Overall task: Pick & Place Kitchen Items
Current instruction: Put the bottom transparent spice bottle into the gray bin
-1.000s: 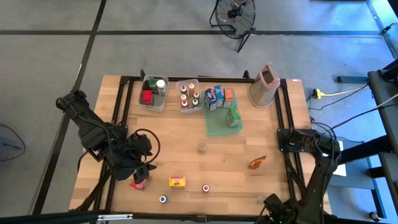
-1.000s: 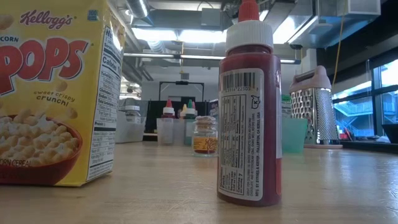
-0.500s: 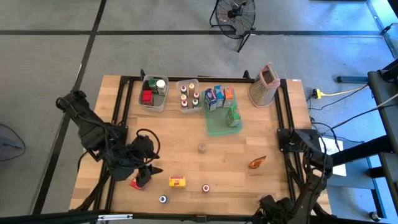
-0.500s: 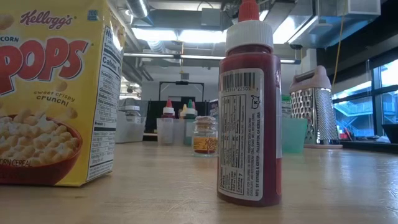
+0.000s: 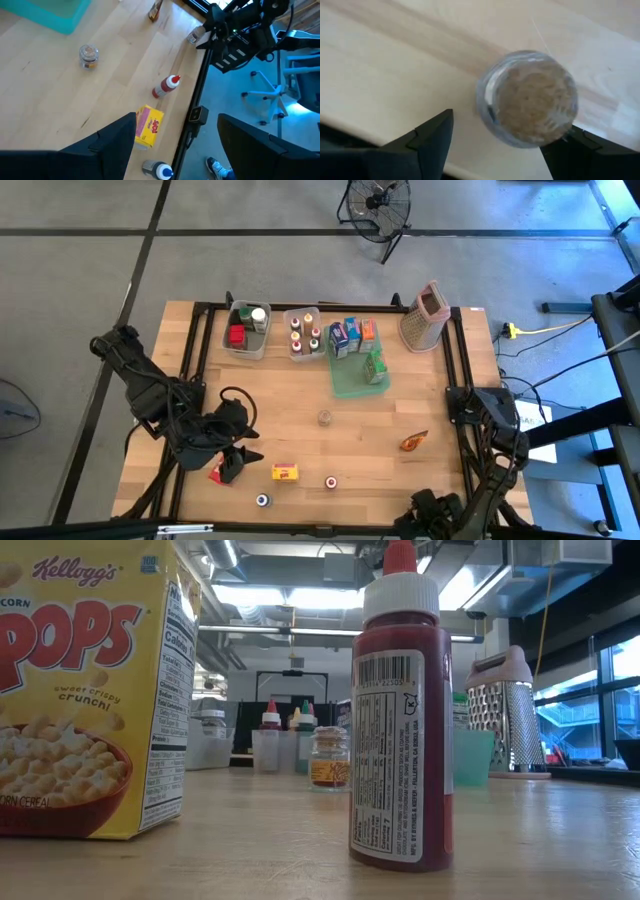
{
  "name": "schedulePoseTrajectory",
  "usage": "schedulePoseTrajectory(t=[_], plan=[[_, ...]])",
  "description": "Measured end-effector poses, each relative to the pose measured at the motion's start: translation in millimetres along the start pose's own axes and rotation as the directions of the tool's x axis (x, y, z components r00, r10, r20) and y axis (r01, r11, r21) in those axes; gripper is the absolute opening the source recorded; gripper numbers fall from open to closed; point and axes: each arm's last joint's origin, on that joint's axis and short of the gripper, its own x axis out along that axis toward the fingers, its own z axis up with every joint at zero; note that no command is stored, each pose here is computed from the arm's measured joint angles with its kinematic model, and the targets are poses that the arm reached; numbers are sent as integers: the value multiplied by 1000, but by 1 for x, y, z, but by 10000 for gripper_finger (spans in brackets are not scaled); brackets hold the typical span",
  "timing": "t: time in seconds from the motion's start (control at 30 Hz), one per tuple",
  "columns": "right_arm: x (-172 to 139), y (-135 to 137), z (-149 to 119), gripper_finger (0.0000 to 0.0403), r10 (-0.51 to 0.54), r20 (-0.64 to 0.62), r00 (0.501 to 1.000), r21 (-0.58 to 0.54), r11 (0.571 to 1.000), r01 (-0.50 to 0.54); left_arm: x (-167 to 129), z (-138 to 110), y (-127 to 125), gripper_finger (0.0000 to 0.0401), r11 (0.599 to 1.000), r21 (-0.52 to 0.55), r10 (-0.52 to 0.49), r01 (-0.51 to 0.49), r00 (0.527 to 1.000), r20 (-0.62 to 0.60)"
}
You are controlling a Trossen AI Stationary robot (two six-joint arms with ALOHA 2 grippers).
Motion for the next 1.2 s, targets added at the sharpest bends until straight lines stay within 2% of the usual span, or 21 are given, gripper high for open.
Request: schedulePoseTrajectory(t=[0.47,0.8,1.2], plan=[[3,6,16,274,-48,51,998,21,999,47,6,12,4,274,999,-49,-12,11,1000,-20],[9,10,21,274,-40,61,997,39,999,38,6,11,4,274,1000,-16,-20,19,999,-36],[13,12,19,223,-12,40,999,47,999,10,6,11,4,274,1000,11,-20,20,999,-36]])
